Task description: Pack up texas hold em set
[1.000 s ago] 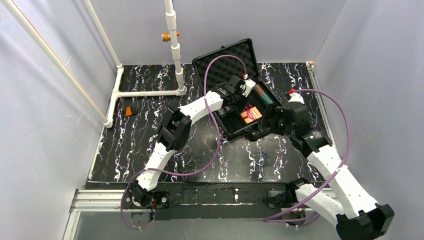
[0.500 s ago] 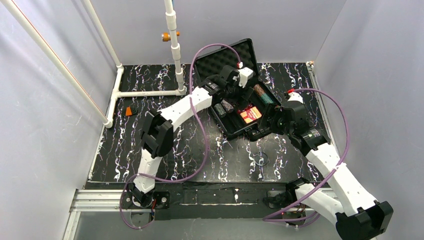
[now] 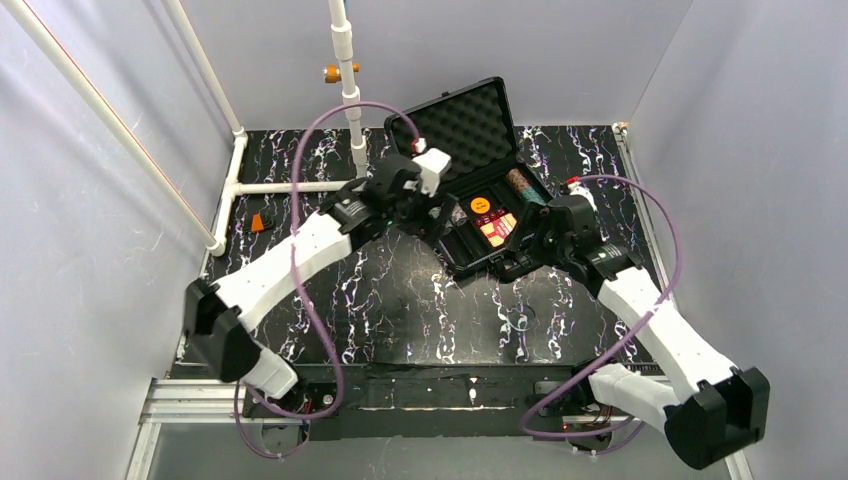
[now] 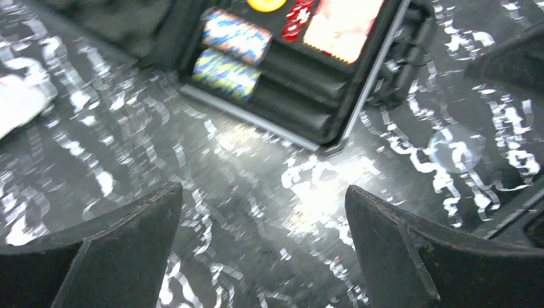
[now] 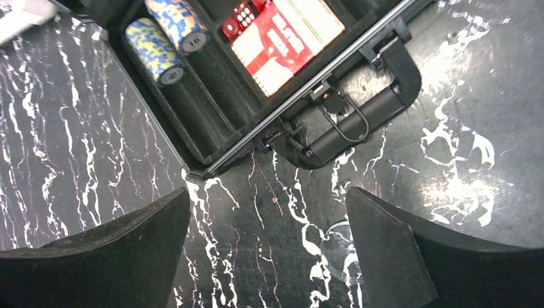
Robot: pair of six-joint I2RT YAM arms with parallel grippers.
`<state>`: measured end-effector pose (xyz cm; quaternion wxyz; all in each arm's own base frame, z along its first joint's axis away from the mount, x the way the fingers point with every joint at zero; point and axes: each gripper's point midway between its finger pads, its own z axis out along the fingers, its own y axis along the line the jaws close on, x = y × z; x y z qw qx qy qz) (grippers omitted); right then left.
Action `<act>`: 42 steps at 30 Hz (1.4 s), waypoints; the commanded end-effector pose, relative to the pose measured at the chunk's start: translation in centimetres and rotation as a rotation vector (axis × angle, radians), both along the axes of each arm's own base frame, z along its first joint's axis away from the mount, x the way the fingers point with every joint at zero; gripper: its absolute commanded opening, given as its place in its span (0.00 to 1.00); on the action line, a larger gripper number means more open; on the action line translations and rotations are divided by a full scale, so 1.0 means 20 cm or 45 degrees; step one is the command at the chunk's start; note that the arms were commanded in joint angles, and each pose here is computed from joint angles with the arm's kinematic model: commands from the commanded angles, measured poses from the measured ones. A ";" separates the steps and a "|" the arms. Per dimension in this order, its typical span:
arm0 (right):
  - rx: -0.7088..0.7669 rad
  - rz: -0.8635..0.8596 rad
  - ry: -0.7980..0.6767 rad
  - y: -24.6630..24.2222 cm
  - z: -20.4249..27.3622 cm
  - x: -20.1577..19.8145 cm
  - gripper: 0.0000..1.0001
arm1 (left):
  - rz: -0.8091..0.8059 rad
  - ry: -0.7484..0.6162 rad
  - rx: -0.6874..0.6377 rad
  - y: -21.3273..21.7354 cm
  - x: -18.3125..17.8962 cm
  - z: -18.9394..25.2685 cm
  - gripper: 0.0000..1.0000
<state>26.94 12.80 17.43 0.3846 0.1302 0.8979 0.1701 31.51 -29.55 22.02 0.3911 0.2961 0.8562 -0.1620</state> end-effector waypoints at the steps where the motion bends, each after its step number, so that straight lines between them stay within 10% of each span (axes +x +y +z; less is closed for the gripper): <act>1: 0.078 -0.025 0.070 0.07 -0.07 0.03 0.98 | 0.176 -0.154 0.218 0.39 -0.09 0.06 0.98; 13: 0.032 -0.229 0.207 0.18 -0.25 -0.02 1.00 | 0.535 -0.567 0.292 0.95 -0.16 0.18 0.99; 42: -0.092 -0.426 0.277 0.51 -0.46 0.10 0.93 | 0.526 -0.660 0.194 0.99 -0.23 0.21 0.99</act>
